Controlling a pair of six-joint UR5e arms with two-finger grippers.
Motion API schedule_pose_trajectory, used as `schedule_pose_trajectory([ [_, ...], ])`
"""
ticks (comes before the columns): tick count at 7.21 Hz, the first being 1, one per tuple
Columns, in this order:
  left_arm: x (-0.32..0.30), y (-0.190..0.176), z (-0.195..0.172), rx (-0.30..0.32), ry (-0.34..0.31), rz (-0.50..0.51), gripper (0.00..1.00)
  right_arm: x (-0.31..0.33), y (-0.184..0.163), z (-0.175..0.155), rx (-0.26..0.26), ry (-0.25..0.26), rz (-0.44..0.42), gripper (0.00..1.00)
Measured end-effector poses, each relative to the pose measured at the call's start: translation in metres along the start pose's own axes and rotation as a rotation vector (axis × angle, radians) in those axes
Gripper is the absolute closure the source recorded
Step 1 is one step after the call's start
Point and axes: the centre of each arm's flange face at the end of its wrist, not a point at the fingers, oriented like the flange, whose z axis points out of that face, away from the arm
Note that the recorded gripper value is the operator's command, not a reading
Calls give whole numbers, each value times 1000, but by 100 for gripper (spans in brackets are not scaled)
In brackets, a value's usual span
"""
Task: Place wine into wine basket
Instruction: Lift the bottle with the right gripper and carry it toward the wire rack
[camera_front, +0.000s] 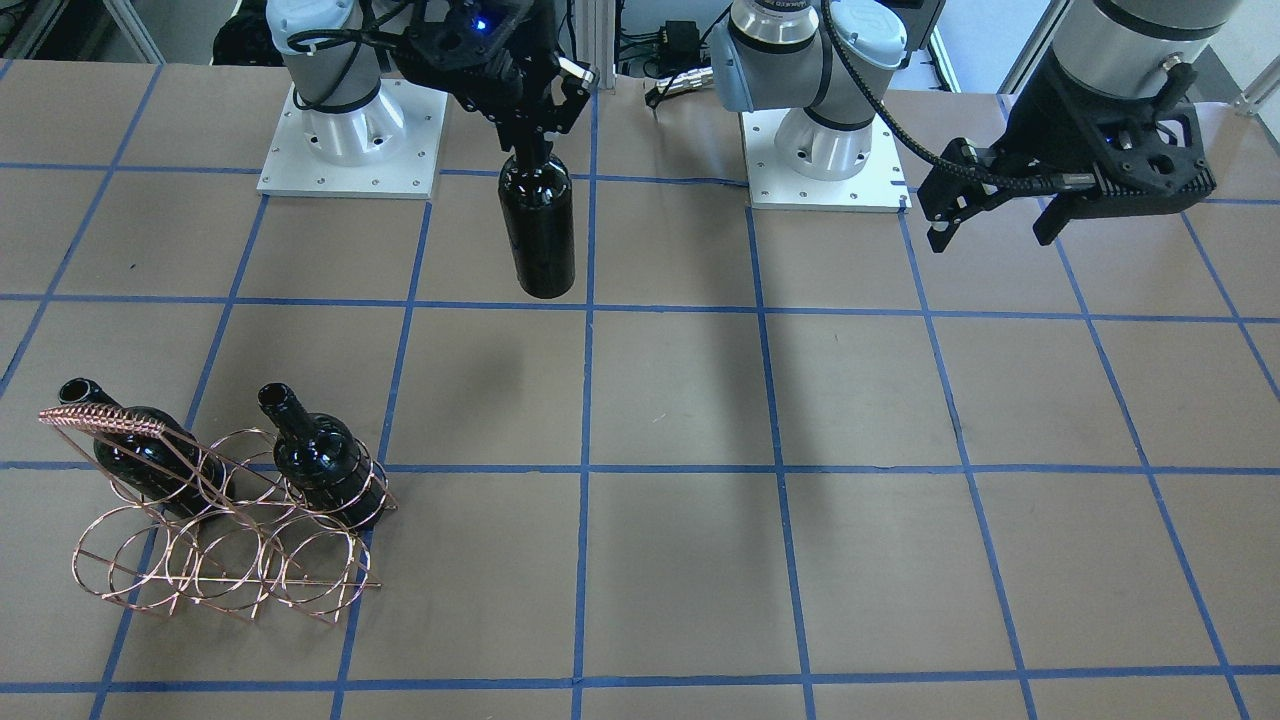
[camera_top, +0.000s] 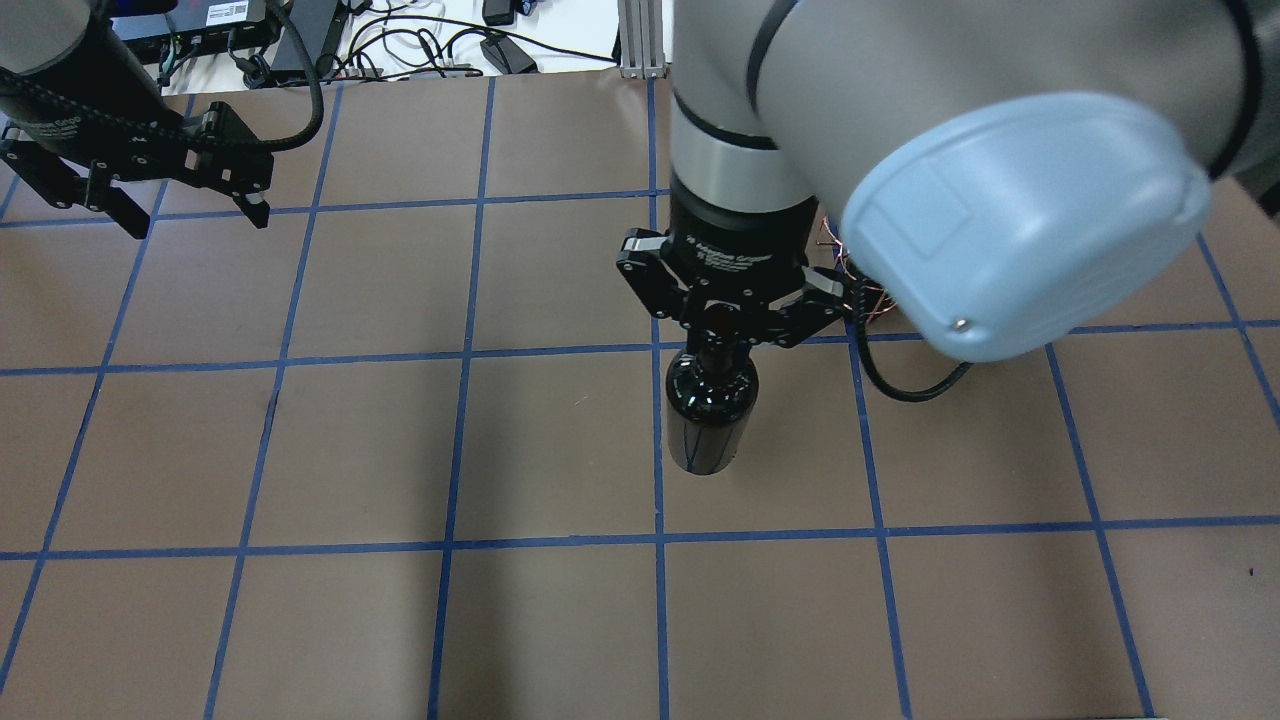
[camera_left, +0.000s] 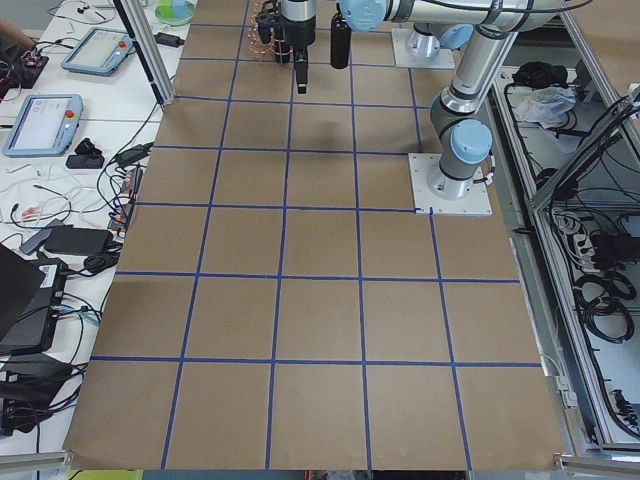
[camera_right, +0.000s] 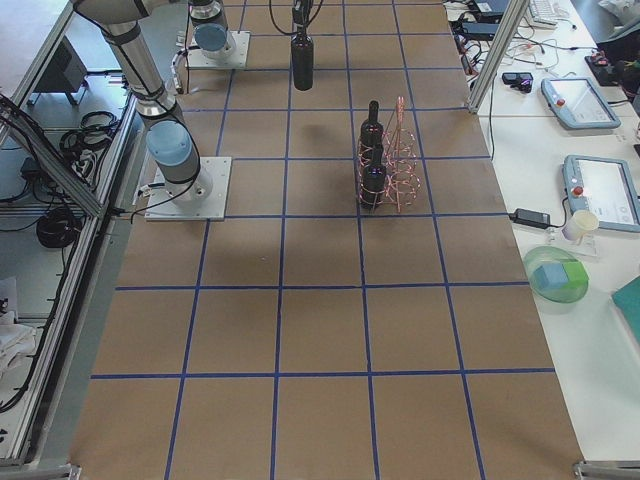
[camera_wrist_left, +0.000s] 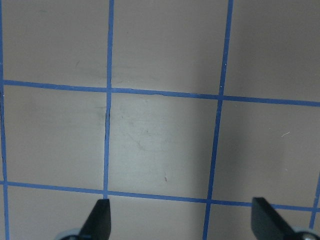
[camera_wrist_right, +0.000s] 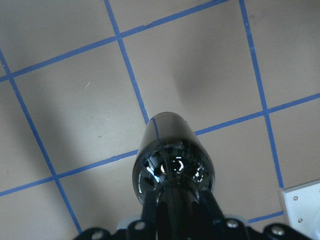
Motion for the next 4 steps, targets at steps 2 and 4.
schedule_pose_trajectory([
  [2, 0, 0, 0, -1, 1, 1, 0, 38, -5, -17, -15, 15, -68, 93],
  [4, 0, 0, 0, 0, 1, 1, 0, 66, -6, -31, -5, 49, -119, 96],
])
